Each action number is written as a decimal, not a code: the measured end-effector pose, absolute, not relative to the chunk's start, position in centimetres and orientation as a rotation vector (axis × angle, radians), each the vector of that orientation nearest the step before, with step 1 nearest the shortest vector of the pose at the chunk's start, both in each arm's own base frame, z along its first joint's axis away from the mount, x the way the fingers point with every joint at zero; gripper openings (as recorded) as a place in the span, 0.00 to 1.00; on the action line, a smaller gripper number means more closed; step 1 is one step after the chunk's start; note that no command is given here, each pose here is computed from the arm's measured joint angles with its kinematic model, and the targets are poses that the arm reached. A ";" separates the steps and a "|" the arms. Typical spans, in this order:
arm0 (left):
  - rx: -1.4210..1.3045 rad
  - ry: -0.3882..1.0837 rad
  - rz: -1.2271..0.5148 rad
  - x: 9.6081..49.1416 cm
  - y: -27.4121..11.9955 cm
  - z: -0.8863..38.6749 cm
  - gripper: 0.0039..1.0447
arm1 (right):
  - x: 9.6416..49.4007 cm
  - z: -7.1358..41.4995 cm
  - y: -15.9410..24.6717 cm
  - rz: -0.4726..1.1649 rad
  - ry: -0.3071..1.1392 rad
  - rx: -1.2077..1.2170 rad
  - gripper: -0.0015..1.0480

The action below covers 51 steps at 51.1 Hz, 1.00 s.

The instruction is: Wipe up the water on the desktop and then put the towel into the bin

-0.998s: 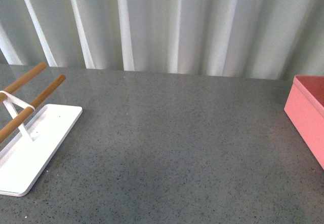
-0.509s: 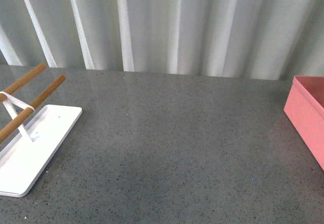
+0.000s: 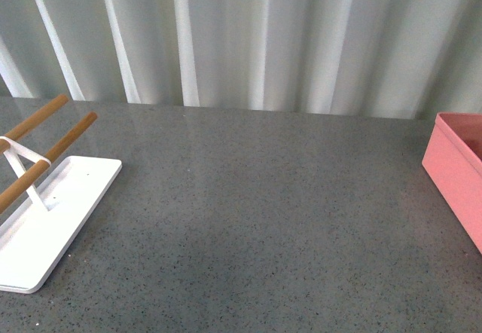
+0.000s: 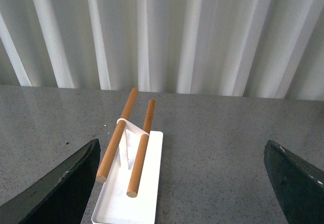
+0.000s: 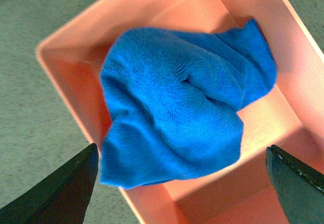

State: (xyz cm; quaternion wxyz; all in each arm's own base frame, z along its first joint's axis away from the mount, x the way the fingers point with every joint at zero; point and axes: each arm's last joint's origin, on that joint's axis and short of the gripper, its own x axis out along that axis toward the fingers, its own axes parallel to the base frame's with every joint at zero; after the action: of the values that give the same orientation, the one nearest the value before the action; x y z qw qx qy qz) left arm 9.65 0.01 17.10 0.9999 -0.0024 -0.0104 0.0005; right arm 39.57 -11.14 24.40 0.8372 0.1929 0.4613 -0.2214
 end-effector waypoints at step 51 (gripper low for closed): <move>-0.005 -0.021 0.001 9.6 0.0 17.1 0.94 | 20.4 22.2 -2.9 -0.002 -0.002 -0.024 0.46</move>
State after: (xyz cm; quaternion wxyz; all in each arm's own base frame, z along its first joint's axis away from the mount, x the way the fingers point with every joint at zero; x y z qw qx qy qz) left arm 9.65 0.01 17.11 0.9999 -0.0024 -0.0106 0.0004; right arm 20.35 -2.95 22.25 0.9999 -0.0121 -0.0010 -0.0012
